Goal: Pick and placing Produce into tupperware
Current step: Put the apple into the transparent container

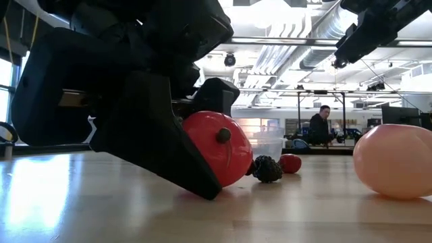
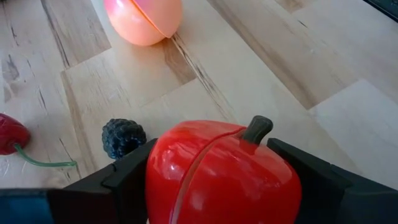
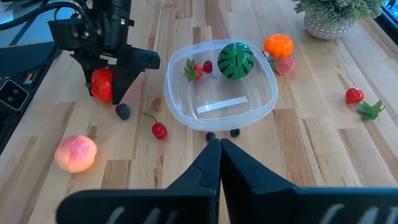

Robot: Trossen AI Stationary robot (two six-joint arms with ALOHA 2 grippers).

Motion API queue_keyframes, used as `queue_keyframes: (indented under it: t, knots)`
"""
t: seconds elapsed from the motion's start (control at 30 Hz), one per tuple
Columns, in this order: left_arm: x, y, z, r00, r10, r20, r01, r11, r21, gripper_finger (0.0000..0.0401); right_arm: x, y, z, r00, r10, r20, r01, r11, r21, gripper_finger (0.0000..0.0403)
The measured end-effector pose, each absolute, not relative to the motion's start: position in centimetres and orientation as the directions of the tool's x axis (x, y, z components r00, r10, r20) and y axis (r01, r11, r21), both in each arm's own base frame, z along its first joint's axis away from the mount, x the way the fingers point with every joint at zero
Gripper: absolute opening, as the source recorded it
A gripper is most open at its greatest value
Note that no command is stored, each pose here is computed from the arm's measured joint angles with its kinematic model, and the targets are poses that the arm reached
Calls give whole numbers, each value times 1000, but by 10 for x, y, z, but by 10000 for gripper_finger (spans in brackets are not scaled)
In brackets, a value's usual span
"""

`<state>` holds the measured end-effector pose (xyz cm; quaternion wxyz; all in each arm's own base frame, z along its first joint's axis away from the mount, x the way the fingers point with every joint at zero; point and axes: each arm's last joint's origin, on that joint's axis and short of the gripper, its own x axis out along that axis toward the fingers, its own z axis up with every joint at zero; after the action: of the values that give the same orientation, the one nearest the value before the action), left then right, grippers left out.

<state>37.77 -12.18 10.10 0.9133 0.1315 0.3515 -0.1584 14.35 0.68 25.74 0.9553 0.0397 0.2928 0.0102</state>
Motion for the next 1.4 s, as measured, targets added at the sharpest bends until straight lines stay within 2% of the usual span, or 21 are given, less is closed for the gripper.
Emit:
queue_keyframes:
  t: [0.2, 0.47, 0.7, 0.93, 1.2, 1.4]
  knots:
    - [378, -122, 101, 703, -196, -683, 381, 915, 129, 262, 144, 7, 257, 828, 43, -559, 4, 997, 82, 0]
    - [378, -122, 101, 704, -194, -683, 376, 918, 128, 275, 144, 7, 257, 828, 43, -559, 4, 997, 82, 0]
    - [378, -122, 101, 706, -194, -681, 364, 924, 115, 260, 144, 7, 257, 828, 43, -559, 4, 997, 82, 0]
    - [381, -123, 105, 712, -183, -678, 353, 928, 121, 272, 144, 7, 257, 828, 43, -559, 4, 997, 82, 0]
    - [395, -125, 153, 707, -124, -696, 322, 933, 160, 255, 144, 7, 257, 828, 43, -560, 4, 997, 82, 0]
    - [404, -119, 209, 711, -12, -703, 297, 911, 285, 269, 143, 7, 257, 828, 43, -559, 4, 997, 82, 0]
